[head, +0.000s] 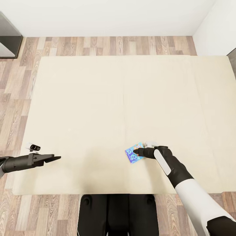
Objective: Put all the toys in the child's room - the three board games (two on the bed and one on the table), the two jigsaw puzzles on the table, and the tennis ball on the table - inside the toy box on the table in the child's room.
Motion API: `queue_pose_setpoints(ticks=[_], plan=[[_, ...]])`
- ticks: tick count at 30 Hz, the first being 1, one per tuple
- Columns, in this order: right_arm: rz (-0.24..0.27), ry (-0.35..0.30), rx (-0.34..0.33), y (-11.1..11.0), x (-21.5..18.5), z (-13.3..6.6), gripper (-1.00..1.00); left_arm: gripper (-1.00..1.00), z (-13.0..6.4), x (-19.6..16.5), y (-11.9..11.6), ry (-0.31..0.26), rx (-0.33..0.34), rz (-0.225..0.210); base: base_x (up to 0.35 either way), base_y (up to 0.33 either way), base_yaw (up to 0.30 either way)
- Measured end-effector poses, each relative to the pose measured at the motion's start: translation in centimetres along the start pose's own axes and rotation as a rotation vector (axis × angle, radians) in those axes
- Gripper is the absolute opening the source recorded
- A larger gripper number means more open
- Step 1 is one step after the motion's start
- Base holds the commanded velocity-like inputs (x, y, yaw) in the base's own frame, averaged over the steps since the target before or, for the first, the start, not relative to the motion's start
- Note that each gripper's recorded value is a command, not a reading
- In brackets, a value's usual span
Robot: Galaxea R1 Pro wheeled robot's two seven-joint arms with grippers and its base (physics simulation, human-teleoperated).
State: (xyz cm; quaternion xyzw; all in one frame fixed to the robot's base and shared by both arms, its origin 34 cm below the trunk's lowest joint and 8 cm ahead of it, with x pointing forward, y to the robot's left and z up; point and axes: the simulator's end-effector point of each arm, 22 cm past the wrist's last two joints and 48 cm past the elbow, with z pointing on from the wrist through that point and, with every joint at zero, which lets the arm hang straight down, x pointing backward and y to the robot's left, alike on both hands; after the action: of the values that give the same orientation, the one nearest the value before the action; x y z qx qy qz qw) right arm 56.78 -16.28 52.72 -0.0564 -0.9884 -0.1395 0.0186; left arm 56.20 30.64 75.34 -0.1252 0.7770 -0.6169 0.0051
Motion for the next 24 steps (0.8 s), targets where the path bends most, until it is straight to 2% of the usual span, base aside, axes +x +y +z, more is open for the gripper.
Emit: queue_pose_setpoints(ticks=[24], plan=[[0.000, -0.002, -0.001, 0.10, -0.05, 0.00, 1.00, 1.00, 0.00, 0.00, -0.01, 0.000, 0.000, 0.000, 0.000, 0.000, 0.000]])
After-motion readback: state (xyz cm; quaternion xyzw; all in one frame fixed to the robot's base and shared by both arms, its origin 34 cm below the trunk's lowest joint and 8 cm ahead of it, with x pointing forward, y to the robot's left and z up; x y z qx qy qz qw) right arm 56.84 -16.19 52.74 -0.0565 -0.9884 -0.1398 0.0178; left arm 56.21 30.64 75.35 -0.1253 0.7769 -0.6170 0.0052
